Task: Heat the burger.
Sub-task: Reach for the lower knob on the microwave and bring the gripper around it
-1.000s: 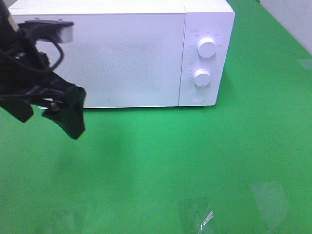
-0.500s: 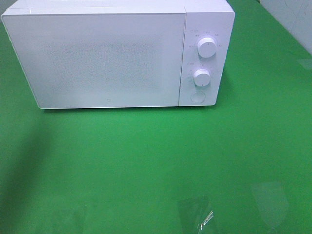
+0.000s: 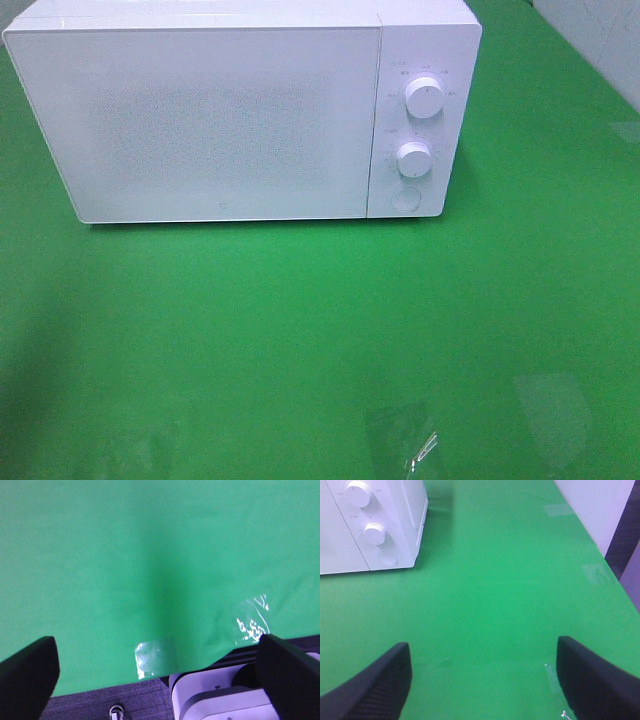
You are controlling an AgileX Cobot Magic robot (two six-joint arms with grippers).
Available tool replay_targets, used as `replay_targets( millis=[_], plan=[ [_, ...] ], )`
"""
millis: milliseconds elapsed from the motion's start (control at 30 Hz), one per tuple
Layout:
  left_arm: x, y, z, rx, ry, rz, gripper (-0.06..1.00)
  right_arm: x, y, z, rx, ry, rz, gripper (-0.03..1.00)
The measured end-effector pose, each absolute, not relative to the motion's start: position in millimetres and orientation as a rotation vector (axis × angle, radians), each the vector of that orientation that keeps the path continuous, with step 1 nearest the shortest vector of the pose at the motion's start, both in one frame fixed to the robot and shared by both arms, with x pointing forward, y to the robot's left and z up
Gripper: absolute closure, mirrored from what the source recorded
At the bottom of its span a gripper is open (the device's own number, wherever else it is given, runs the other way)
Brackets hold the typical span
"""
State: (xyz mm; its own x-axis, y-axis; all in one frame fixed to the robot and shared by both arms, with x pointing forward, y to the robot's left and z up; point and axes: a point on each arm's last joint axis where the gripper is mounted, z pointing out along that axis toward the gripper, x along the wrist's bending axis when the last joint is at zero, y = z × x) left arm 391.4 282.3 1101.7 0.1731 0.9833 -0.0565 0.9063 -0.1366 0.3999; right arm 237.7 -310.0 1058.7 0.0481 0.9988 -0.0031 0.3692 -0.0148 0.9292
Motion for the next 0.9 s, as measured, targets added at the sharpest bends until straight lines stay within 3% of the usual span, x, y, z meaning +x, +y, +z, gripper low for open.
replay_targets(
  millis=[433, 900],
  plan=[
    [306, 288, 1049, 2.044, 1.733, 0.416, -0.04, 238, -310, 1059, 1.509, 1.441, 0.974, 0.21],
    [258, 294, 1056, 1.792, 1.505, 0.765, -0.04, 238, -310, 1059, 1.509, 1.441, 0.974, 0.21]
  ],
)
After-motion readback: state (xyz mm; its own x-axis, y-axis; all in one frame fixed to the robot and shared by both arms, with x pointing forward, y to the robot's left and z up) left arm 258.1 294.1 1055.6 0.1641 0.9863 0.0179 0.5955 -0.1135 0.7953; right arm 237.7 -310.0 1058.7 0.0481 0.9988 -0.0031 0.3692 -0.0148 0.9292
